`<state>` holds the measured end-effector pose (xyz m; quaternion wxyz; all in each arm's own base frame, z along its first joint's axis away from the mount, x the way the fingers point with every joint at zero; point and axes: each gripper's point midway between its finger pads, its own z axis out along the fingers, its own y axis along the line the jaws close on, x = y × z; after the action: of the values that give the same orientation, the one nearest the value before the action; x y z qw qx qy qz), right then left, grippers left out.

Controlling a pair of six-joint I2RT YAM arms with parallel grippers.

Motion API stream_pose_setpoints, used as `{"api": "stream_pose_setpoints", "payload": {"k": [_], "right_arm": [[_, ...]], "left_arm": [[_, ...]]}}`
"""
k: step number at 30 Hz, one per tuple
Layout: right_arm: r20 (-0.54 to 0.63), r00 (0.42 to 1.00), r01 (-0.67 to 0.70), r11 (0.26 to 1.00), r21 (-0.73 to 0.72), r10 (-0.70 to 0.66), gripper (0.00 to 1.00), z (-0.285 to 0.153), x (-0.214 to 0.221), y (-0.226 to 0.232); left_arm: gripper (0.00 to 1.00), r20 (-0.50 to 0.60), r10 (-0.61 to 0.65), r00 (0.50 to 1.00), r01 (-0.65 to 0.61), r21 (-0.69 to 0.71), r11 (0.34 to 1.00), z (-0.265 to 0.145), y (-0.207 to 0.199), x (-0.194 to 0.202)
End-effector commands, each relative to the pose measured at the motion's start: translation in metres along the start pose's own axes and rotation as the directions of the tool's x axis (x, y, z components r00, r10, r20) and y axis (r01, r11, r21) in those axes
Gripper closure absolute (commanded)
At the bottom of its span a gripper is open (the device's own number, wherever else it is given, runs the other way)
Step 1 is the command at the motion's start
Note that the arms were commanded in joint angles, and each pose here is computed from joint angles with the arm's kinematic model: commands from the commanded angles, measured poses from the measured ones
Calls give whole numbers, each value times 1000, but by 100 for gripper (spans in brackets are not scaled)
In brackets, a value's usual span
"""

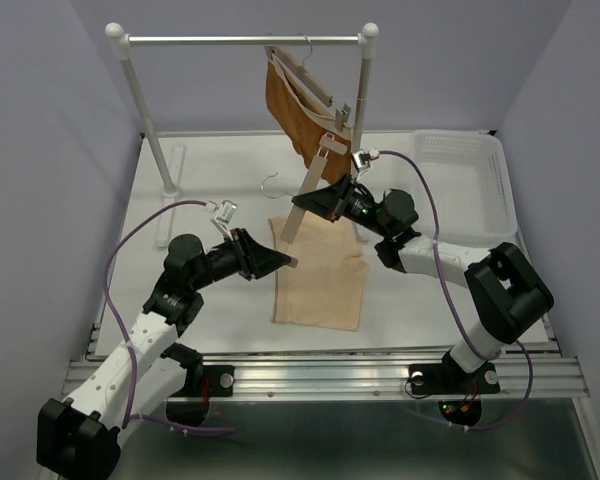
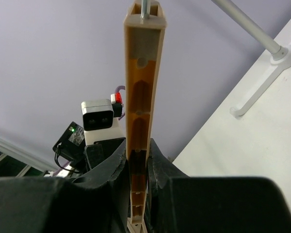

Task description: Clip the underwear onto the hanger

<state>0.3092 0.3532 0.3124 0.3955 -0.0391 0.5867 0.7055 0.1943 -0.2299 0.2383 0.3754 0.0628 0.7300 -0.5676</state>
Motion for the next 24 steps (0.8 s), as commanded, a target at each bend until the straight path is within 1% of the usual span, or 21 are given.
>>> {"api": "stream_pose_setpoints", "payload": {"k": [1, 4, 9, 10, 11, 13, 14, 16, 17, 19, 20, 24], "right_arm": [[49, 993, 106, 994, 22, -107, 99, -2, -10, 1], [51, 992, 115, 993, 31, -117, 99, -3, -11, 0], [40, 991, 128, 991, 41, -130, 99, -2, -11, -1], [32, 991, 128, 991, 46, -130, 99, -2, -10, -2], [30, 990, 133, 990, 45, -134, 99, -1, -10, -2], [18, 991, 134, 990, 53, -136, 99, 0, -9, -3], [12, 990, 137, 989, 54, -138, 99, 0, -8, -4], [2, 991, 136, 989, 61, -136, 99, 0, -7, -6], [-5, 991, 137, 989, 58, -137, 99, 1, -6, -5], [-9, 991, 136, 989, 64, -135, 99, 1, -6, -7], [-12, 991, 136, 989, 64, -136, 99, 2, -5, -7], [-12, 991, 136, 988, 69, -135, 99, 1, -6, -8]], "left_arm": [[100, 96, 65, 993, -73, 92, 993, -8, -29, -16], [100, 106, 75, 991, -86, 96, 992, -10, -31, -17], [100, 78, 32, 996, -37, 54, 998, -6, -18, -12], [96, 68, 29, 997, -33, 47, 998, -5, -17, -11], [78, 61, 29, 998, -32, 46, 998, -4, -18, -11], [70, 60, 36, 998, -39, 51, 998, -4, -19, -12], [56, 63, 41, 997, -44, 52, 998, -5, -21, -13], [49, 71, 52, 996, -56, 57, 997, -6, -24, -15], [43, 75, 54, 996, -59, 59, 997, -6, -26, -17], [41, 76, 63, 995, -67, 59, 996, -7, -27, -18], [37, 76, 60, 995, -65, 57, 996, -7, -27, -18], [37, 72, 62, 995, -66, 52, 996, -8, -26, -17]]}}
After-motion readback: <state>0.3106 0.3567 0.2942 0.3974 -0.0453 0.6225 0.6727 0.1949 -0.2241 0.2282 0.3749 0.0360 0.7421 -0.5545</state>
